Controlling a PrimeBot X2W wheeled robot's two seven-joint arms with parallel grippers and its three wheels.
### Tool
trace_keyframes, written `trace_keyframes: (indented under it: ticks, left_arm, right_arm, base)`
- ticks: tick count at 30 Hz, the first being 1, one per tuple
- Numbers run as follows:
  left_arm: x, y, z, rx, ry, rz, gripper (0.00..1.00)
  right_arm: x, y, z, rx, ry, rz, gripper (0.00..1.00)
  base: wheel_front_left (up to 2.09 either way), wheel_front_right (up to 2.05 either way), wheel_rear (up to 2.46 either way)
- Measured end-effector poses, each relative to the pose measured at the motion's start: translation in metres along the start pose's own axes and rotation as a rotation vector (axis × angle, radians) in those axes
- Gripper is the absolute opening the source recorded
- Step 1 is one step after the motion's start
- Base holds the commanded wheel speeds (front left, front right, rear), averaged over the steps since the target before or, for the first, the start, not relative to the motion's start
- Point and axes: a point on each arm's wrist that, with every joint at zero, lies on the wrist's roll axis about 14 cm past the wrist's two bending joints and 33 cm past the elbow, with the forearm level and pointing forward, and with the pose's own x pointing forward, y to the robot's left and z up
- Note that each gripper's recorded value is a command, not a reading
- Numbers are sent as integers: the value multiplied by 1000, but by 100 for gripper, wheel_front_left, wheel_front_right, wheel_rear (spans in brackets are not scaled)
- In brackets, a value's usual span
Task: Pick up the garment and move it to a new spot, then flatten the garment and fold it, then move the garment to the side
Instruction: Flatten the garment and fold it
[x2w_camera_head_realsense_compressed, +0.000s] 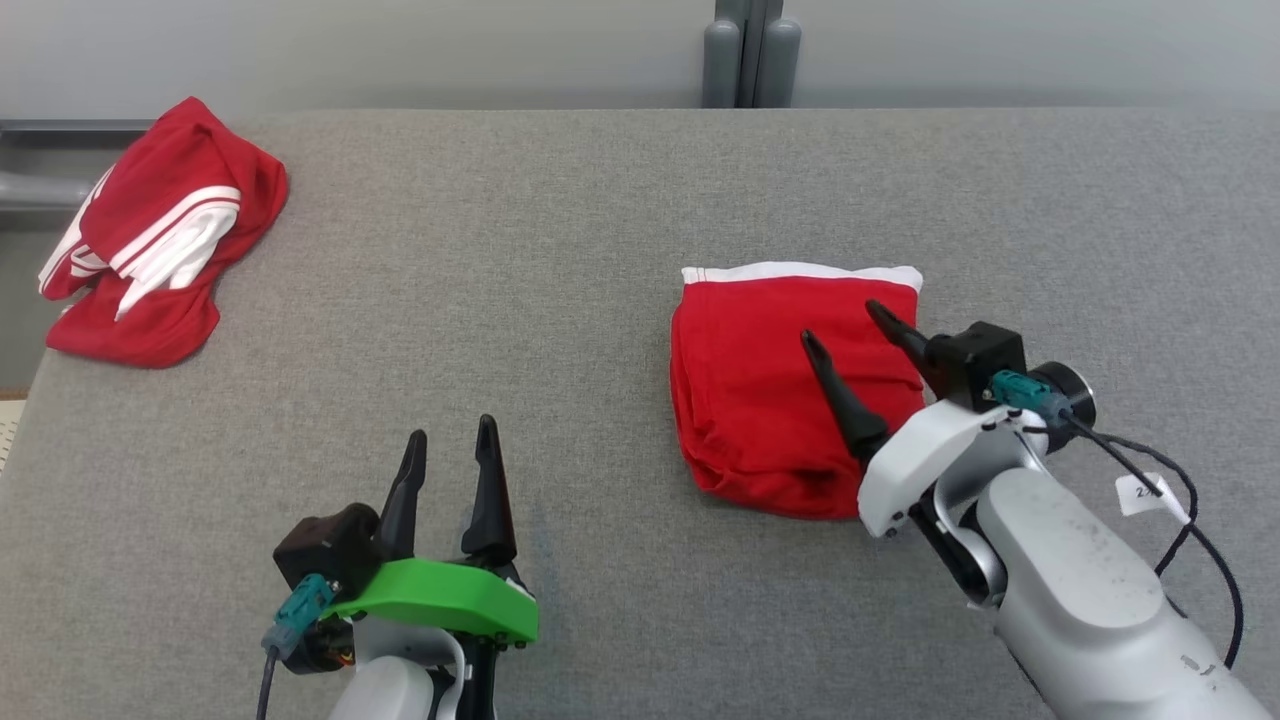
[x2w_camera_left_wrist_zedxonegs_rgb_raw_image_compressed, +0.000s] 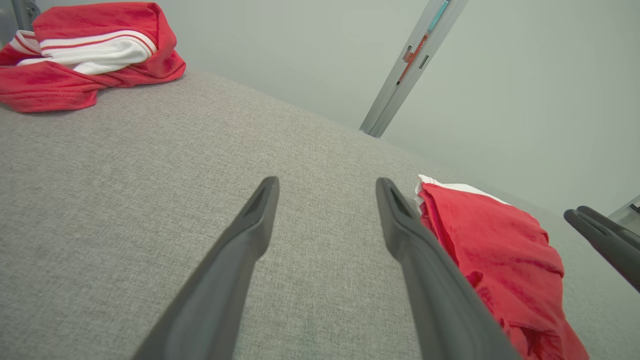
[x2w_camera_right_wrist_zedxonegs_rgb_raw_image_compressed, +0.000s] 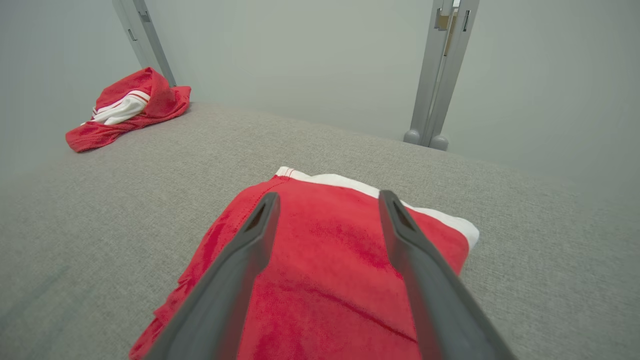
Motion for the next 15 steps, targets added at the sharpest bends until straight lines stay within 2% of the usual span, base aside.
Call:
trace_keyframes:
  ticks: [3, 4, 5, 7, 8, 9, 15]
  left_arm:
    - [-1, 2, -1, 5, 2, 3, 100]
    - [-1, 3, -1, 6, 4, 4, 100]
    - [-1, 3, -2, 7, 6, 6, 100]
    - [-2, 5, -3, 8, 9, 12, 100]
    - [-2, 7, -3, 8, 9, 16, 100]
    - [-2, 8, -3, 9, 9, 18, 100]
    - [-5, 13, 0, 11, 2, 32, 100]
  right_arm:
    - [0, 18, -17, 1, 41, 40, 100]
    - [0, 25, -21, -5, 52, 59, 80]
    - [0, 35, -27, -10, 67, 83, 41]
    - [0, 52, -39, -10, 99, 126, 22]
    - [-1, 59, -47, -11, 125, 142, 5]
    - [-1, 64, -54, -12, 147, 155, 0]
    - [-4, 93, -85, -22, 244, 230, 0]
  base:
    - [0, 0, 0]
    - [0, 0, 0]
    - [0, 0, 0]
    - [0, 0, 0]
    - [0, 0, 0]
    - [0, 0, 0]
    - [0, 0, 0]
